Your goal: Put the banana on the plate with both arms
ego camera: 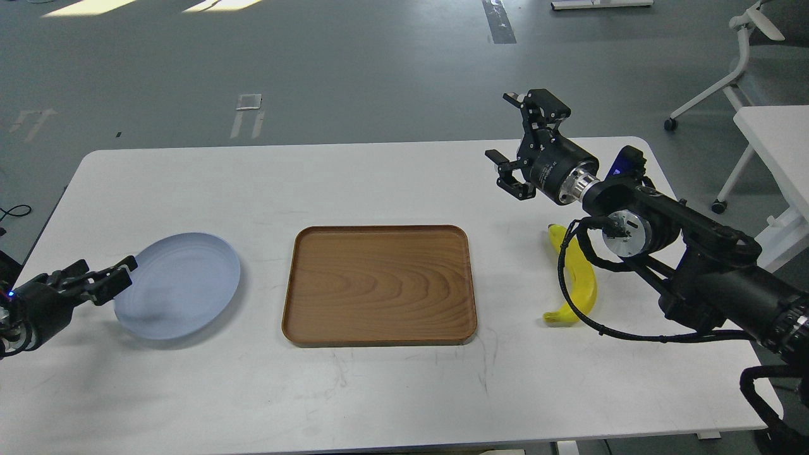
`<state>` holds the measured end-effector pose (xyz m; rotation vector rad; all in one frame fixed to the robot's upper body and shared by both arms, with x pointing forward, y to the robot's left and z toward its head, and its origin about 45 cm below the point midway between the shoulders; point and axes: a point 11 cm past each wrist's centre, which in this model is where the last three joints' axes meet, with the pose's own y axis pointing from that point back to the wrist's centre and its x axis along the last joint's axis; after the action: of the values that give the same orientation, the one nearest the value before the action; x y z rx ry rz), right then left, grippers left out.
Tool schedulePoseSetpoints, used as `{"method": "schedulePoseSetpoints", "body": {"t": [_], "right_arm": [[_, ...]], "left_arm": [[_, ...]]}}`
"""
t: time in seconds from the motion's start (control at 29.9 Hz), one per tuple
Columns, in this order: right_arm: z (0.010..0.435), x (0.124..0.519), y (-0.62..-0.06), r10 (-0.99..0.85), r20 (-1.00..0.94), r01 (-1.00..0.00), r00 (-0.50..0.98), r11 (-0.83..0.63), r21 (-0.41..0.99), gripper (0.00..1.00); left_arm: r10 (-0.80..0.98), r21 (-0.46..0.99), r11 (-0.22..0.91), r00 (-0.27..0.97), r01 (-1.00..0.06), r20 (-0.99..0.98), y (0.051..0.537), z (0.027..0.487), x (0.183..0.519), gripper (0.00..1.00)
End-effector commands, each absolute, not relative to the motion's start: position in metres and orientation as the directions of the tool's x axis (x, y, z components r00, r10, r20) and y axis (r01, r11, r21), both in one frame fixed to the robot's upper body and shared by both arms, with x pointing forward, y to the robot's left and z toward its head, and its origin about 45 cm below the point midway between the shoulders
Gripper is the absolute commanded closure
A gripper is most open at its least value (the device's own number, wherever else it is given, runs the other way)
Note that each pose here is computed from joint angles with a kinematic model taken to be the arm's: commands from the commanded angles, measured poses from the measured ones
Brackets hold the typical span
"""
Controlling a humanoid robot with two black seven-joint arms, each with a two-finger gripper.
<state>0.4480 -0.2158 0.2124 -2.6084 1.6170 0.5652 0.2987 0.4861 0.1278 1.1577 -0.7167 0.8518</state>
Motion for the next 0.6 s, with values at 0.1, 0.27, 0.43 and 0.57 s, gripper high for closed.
{"method": "schedulePoseSetpoints", "body": {"t": [0.1,0.27,0.43,0.57], "right_arm": [[0.212,0.448,-0.217,-0.864,-0.313,-0.871,0.395,-0.46,0.171,0.0],[0.212,0.449,-0.218,-0.871,-0.308,-0.877,0.382,-0.447,0.176,0.0],[0.211,0.449,-0.22,-0.874,-0.307,-0.88,0.376,-0.441,0.177,0.0],[0.21,0.448,-0.22,-0.875,-0.308,-0.88,0.375,-0.44,0.18,0.0]], "left_arm": [[0.209,0.482,0.189,0.515,-0.855,0.831,0.478,0.116,0.295,0.03],[0.21,0.486,0.184,0.517,-0.855,0.83,0.475,0.109,0.297,0.08],[0.214,0.49,0.181,0.52,-0.853,0.827,0.475,0.107,0.296,0.1],[0.211,0.49,0.176,0.519,-0.854,0.828,0.478,0.108,0.296,0.1]]}}
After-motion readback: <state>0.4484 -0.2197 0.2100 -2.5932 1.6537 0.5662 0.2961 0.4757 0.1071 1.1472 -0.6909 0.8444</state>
